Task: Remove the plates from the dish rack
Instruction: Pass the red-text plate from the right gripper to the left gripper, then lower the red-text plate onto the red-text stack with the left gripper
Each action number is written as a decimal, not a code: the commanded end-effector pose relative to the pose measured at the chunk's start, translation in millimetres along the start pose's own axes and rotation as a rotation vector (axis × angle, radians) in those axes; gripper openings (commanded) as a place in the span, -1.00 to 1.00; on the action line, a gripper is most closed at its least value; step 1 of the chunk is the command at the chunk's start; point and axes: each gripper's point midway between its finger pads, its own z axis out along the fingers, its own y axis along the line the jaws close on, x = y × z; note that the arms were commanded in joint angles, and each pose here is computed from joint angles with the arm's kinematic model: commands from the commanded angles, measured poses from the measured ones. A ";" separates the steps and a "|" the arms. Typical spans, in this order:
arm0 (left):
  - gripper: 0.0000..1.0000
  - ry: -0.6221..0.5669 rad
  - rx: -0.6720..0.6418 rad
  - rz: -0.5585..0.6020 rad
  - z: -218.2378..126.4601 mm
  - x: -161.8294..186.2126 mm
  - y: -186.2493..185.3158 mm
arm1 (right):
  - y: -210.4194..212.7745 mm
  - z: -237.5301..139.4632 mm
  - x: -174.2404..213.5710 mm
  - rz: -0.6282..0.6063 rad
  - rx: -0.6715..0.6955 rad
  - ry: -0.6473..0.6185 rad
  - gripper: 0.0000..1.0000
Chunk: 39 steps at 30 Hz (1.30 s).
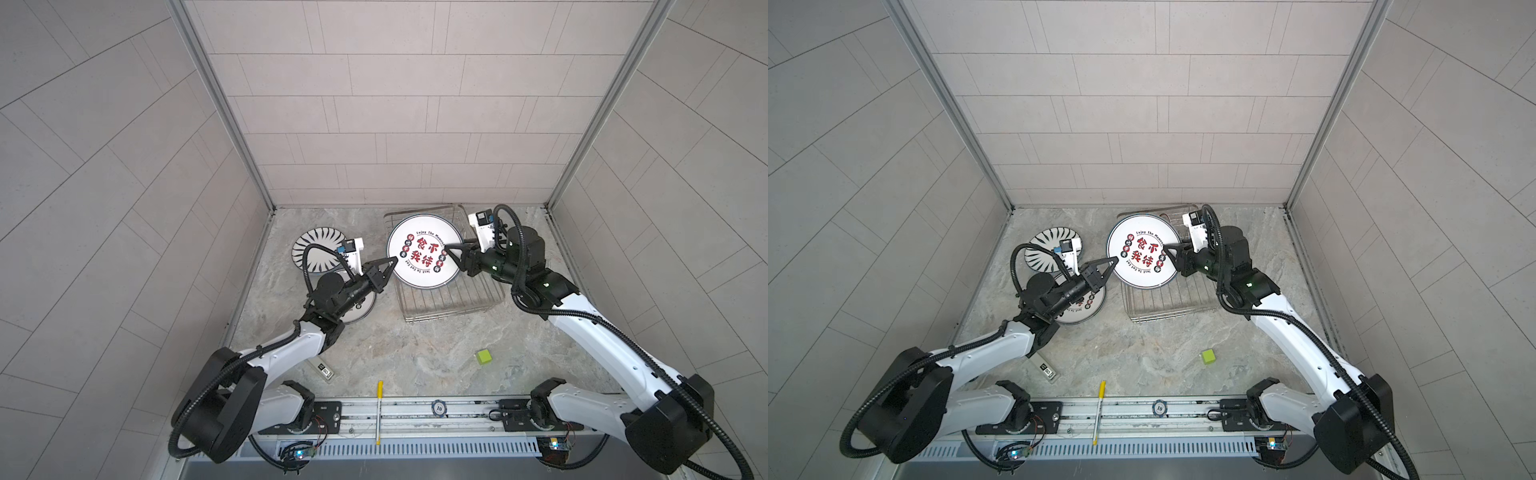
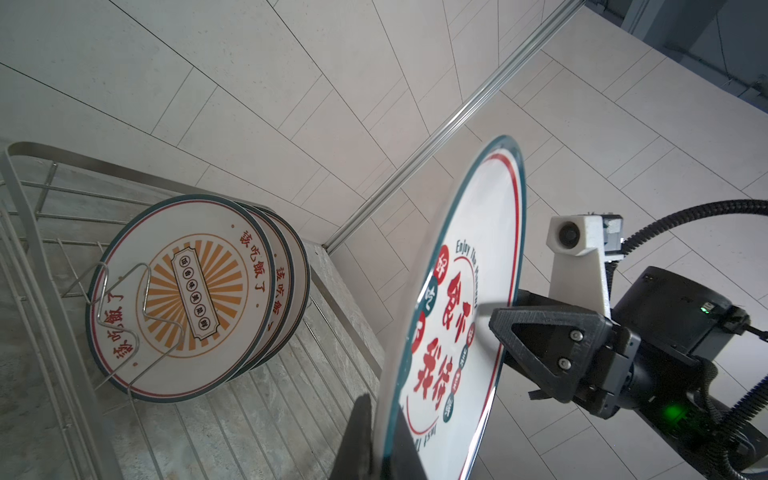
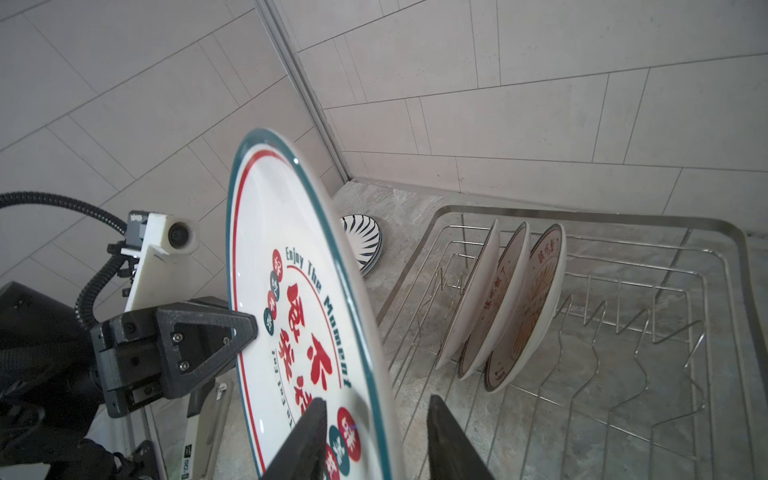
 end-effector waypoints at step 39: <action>-1.00 -0.266 -0.340 -0.163 -66.9 -47.3 58.1 | 29.6 49.4 10.3 -0.157 0.111 0.060 0.98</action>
